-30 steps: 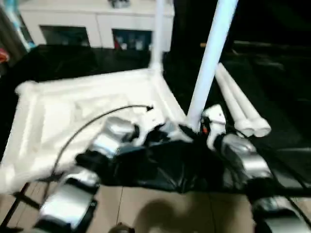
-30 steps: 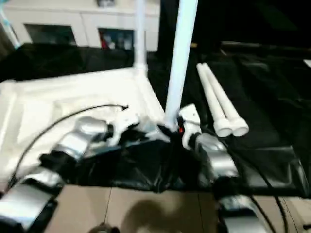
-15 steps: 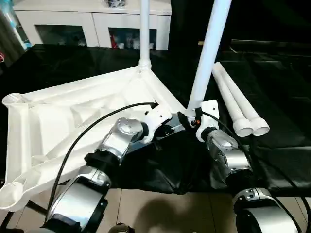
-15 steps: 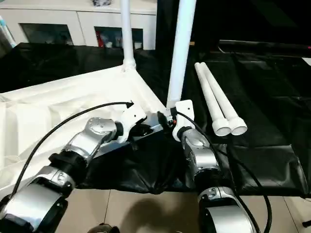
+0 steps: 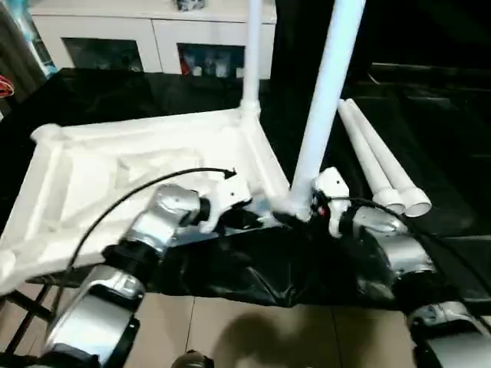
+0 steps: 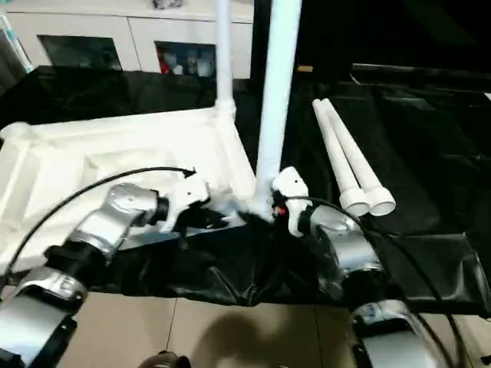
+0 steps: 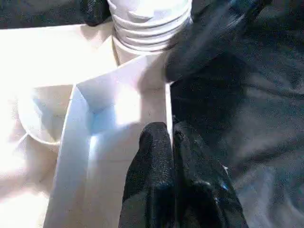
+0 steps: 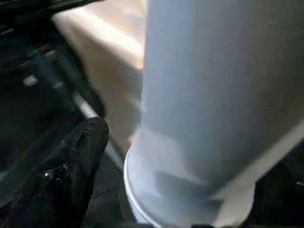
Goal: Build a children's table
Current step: Rotate leg to tighten
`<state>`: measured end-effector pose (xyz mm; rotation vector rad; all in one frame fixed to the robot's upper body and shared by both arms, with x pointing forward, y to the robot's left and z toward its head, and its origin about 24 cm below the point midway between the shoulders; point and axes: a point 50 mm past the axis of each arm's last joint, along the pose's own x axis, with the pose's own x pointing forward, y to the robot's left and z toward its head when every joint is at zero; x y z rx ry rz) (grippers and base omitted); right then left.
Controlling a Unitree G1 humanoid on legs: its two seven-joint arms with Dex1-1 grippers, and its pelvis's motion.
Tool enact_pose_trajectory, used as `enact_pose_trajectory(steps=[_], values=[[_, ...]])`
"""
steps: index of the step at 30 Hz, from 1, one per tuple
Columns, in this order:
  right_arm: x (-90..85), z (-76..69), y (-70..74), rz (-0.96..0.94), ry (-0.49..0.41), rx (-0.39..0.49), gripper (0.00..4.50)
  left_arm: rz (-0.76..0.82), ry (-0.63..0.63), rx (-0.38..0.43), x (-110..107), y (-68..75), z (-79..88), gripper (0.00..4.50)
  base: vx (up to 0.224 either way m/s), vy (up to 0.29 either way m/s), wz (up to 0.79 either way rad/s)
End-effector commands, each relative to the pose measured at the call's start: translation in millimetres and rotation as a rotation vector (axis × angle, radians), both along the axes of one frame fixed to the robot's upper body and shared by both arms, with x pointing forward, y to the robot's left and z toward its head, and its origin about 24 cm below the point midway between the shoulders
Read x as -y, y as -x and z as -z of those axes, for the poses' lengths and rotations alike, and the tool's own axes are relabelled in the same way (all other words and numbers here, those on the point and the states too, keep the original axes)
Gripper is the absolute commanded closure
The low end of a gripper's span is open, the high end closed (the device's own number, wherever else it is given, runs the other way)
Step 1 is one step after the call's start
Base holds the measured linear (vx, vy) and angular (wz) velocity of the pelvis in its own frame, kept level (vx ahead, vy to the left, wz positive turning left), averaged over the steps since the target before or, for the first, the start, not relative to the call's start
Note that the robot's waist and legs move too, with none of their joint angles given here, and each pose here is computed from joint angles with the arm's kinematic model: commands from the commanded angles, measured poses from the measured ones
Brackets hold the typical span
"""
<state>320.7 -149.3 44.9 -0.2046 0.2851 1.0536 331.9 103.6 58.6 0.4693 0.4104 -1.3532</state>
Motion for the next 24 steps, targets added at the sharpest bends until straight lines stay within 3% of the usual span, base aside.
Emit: enact_pose_trajectory(steps=[1, 5, 6, 9, 17, 24], values=[[-9.8, -4.0, 6.5, -0.122, -0.013, -0.019, 0.34, 0.102, 0.011, 0.012, 10.5, 5.0, -4.9, 4.5, 0.0, 0.0, 0.0], [-11.5, -6.3, 18.1, -0.26, -0.014, -0.051, 0.34, 0.148, 0.009, -0.014, 4.9, 7.7, -6.8, 4.5, 0.0, 0.0, 0.0], [-12.1, -6.8, 19.7, -0.277, -0.019, -0.058, 0.59, 0.156, 0.008, -0.018, 4.0, 8.1, -7.1, 4.5, 0.0, 0.0, 0.0], [-13.9, -8.3, 23.4, -0.315, -0.029, -0.069, 0.72, 0.184, 0.001, -0.032, 0.9, 9.8, -7.8, 4.5, 0.0, 0.0, 0.0], [-15.3, -7.2, 30.1, -0.343, -0.036, -0.091, 1.46, 0.206, -0.01, -0.046, -3.8, 11.6, -6.9, 4.5, 0.0, 0.0, 0.0], [-17.3, 0.1, 31.4, -0.27, -0.059, -0.107, 1.78, 0.172, 0.009, -0.045, 0.9, 10.8, -4.6, 4.5, 0.0, 0.0, 0.0]])
